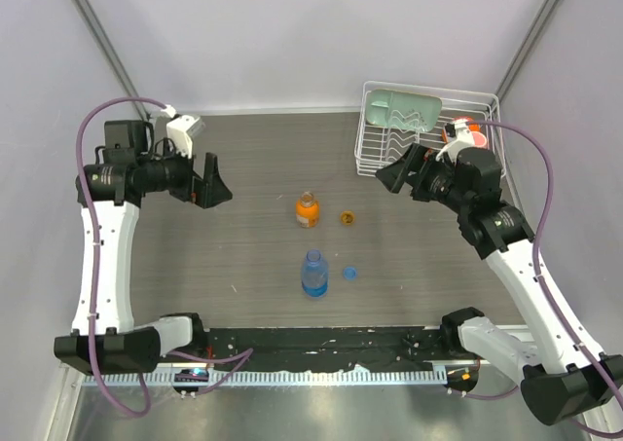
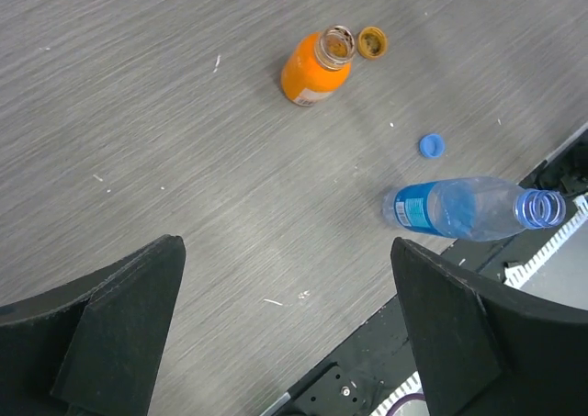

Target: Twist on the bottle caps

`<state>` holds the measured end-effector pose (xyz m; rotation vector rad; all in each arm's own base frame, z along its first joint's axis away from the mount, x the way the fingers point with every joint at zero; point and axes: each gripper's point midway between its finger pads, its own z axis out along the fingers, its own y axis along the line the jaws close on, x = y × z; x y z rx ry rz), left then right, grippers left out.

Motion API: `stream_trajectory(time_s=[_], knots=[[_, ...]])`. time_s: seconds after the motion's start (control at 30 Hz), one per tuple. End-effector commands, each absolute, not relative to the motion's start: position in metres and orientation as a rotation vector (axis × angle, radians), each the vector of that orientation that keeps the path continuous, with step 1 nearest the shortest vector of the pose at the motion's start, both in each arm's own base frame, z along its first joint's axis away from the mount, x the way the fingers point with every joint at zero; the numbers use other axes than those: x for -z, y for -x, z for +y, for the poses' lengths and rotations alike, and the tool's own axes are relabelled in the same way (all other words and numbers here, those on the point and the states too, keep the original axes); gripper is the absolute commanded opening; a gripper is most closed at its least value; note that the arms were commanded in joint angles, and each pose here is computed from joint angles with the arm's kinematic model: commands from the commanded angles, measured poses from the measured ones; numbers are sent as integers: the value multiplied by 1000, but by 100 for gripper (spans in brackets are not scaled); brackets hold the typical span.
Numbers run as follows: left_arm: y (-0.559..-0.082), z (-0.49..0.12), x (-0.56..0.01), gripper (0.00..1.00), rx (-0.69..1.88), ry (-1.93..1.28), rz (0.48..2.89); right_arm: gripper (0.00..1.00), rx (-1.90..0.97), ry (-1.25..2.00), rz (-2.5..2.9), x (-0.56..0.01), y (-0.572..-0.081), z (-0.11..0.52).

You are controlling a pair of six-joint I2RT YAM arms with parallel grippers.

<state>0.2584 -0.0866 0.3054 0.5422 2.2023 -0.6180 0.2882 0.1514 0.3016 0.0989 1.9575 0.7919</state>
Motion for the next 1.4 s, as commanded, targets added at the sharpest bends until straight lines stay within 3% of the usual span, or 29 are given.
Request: stream_trajectory(time_s=[0.0,0.1,0.17,0.33,0.43,0.63,0.97,1.37], knots=[[-262,-107,-324,100,715,-643,2124,98,-612,-163,1984,-285,-296,126],[-260,-149,-335,100,775,-817,2072,100,-449,-301,1955,-278,-305,97],[-272,-164,-335,100,646,-874,2075,100,-348,-374,1932,-277,-308,78],[-302,-227,-324,100,612,-1078,2067,100,-290,-449,1880,-286,-299,56],[-326,-254,-313,100,645,-1117,2083,96,-256,-513,1810,-294,-288,41],[-325,-314,-263,98,716,-1303,2116,80,-247,-596,1707,-311,-258,20],[-269,-370,-183,62,759,-1643,2110,63,-204,-579,1684,-326,-246,10],[-230,-373,-97,58,761,-1815,2193,61,-198,-537,1721,-309,-251,16]])
